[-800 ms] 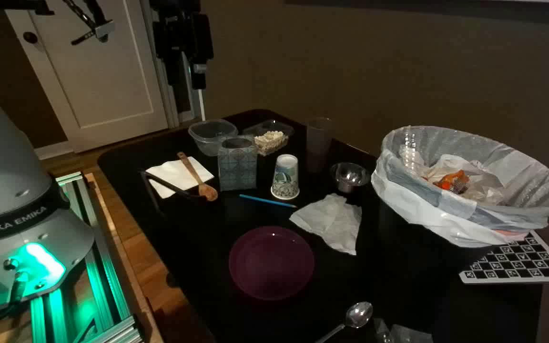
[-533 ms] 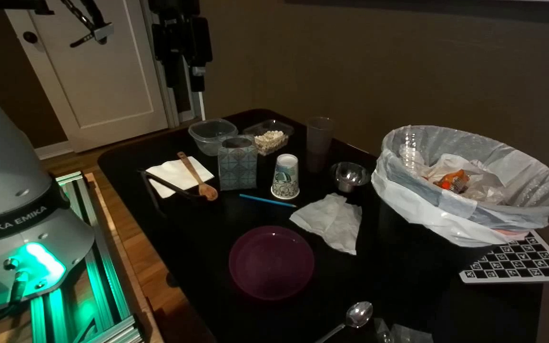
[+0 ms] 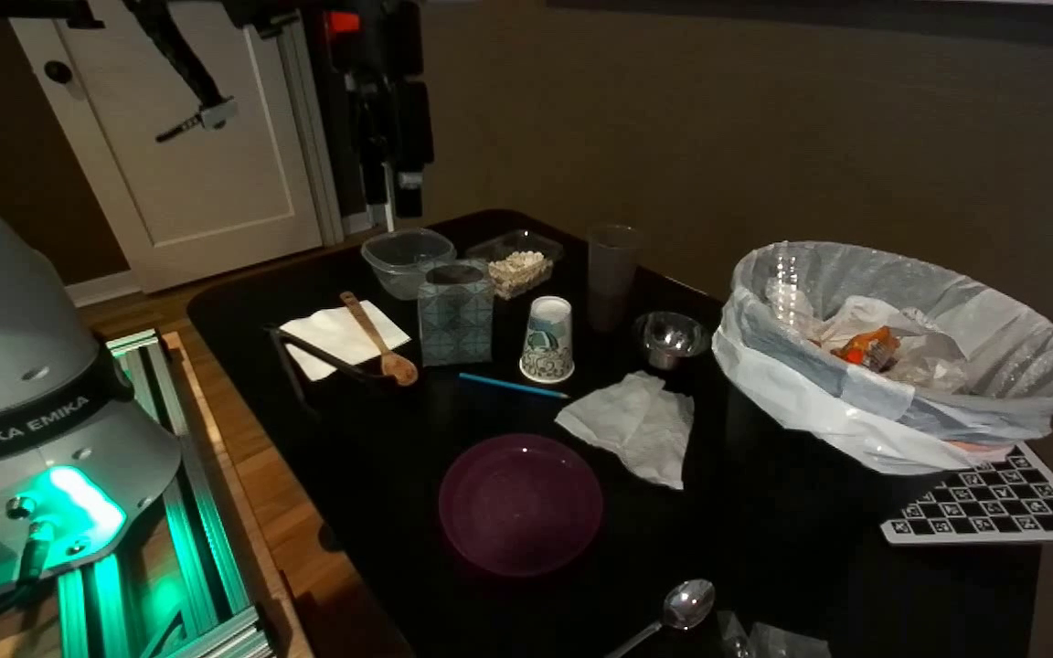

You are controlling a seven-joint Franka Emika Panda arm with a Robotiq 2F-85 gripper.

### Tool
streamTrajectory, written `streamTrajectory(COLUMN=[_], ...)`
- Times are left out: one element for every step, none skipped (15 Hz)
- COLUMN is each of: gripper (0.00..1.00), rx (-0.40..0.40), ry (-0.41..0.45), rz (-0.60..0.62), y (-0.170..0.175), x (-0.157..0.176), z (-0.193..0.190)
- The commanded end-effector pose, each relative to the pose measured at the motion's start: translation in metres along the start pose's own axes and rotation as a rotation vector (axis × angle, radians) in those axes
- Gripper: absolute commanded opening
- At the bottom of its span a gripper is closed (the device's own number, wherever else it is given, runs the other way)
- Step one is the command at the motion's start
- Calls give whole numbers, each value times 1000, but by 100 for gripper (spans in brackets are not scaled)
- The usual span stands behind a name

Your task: Set the cup straight

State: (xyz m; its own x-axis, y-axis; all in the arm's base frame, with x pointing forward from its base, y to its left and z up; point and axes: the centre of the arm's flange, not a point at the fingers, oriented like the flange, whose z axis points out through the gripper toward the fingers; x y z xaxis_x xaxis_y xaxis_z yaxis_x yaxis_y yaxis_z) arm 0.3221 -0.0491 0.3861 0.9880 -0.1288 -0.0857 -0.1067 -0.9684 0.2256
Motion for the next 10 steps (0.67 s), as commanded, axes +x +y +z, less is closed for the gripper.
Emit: streamTrajectory(gripper=[100, 100, 100, 100, 100, 100, 100, 100, 100, 100], rx=[-34, -22, -5, 20, 45, 64, 49, 56, 57, 58], ry=[-10, 12, 23, 22, 23, 18, 38, 30, 18, 11], rz=[193, 229, 273, 311, 346, 363, 310, 327, 336, 340], y=[9, 11, 12, 13, 15, 16, 15, 16, 16, 17], x=[55, 65, 75, 86, 95, 106, 70, 78, 85, 90], z=[67, 80, 93, 105, 115, 122, 99, 108, 115, 118])
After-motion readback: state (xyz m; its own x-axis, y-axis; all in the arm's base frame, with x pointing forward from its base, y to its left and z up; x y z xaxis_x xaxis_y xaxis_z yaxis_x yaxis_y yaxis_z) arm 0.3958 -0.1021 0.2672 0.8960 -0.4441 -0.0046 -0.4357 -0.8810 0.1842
